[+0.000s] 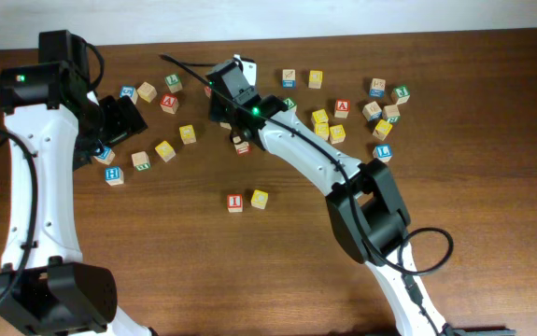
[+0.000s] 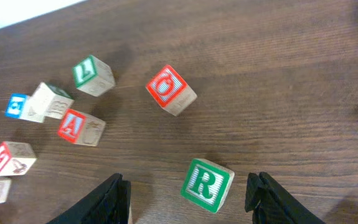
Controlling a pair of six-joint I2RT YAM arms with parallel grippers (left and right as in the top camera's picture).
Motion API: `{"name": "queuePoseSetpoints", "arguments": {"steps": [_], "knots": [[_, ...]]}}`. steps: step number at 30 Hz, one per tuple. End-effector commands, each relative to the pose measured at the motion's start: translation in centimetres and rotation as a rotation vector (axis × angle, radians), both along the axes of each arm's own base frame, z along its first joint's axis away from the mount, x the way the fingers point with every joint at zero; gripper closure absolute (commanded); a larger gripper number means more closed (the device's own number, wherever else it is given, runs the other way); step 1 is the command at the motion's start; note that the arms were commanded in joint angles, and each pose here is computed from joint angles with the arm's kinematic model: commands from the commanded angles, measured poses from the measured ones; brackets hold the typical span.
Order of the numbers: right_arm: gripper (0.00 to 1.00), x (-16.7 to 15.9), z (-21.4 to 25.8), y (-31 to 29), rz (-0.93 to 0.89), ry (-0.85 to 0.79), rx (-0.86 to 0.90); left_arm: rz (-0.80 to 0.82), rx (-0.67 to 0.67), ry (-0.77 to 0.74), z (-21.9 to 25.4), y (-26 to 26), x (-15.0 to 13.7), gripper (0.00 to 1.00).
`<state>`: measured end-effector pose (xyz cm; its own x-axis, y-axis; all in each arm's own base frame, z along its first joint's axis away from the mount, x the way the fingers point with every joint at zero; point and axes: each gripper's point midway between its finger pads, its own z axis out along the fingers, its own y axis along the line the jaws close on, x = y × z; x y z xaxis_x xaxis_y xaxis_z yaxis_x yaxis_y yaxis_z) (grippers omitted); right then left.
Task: Spell out ICRA
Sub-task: 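Move the right gripper up to the green 'R' block, then grasp the green 'R' block with the right gripper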
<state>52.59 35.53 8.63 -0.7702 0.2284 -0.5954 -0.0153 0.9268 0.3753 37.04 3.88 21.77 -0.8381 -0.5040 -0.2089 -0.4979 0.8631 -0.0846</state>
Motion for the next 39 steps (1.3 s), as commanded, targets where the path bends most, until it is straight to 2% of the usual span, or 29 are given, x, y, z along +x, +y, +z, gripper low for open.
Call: {"name": "queuePoseSetpoints", "arguments": {"steps": [1, 4, 7, 11, 14, 20, 22, 26, 30, 32, 35, 39], "knots": [[0.48, 0.0, -2.3, 0.5, -0.02, 0.018, -0.014, 0.011, -0.01, 0.003, -0.1, -0.2, 0.0, 0.01], [0.43, 0.4, -3.1, 1.2, -0.014, 0.0, -0.002, 0.01, -0.01, 0.003, -0.1, -0.2, 0.0, 0.01], [0.43, 0.3, -4.5, 1.1, -0.015, 0.016, -0.014, 0.01, -0.011, 0.006, -0.1, -0.2, -0.1, 0.01], [0.55, 0.1, -6.0, 0.9, -0.014, 0.035, -0.036, 0.011, -0.011, 0.004, -0.1, -0.2, -0.1, 0.01], [0.55, 0.2, -6.3, -0.5, -0.052, 0.029, -0.099, 0.011, -0.01, 0.003, -0.1, -0.2, 0.0, 0.01], [0.67, 0.4, -7.1, -4.1, -0.05, 0.066, -0.227, 0.01, -0.01, 0.003, -0.1, -0.2, 0.0, 0.01], [0.67, 1.0, -6.5, -4.7, 0.021, 0.035, -0.284, 0.01, -0.01, 0.003, -0.1, -0.2, 0.0, 0.01], [0.5, 1.6, -6.1, -5.5, 0.234, -0.03, -0.467, 0.011, -0.01, 0.002, -0.1, -0.2, 0.0, 0.01], [0.49, 1.5, -6.2, -4.7, 0.269, -0.027, -0.419, 0.01, -0.01, -0.002, 0.0, -0.1, 0.1, 0.01], [0.52, 1.3, -6.5, -4.0, 0.288, -0.018, -0.384, 0.011, -0.01, -0.005, 0.0, -0.1, 0.2, 0.01], [0.67, 1.4, -6.7, -4.3, 0.245, -0.004, -0.361, 0.011, -0.01, -0.005, 0.0, -0.1, 0.2, 0.01], [0.79, 1.8, -6.6, -4.9, 0.227, -0.002, -0.354, 0.011, -0.01, -0.005, 0.0, -0.1, 0.2, 0.01]]}}
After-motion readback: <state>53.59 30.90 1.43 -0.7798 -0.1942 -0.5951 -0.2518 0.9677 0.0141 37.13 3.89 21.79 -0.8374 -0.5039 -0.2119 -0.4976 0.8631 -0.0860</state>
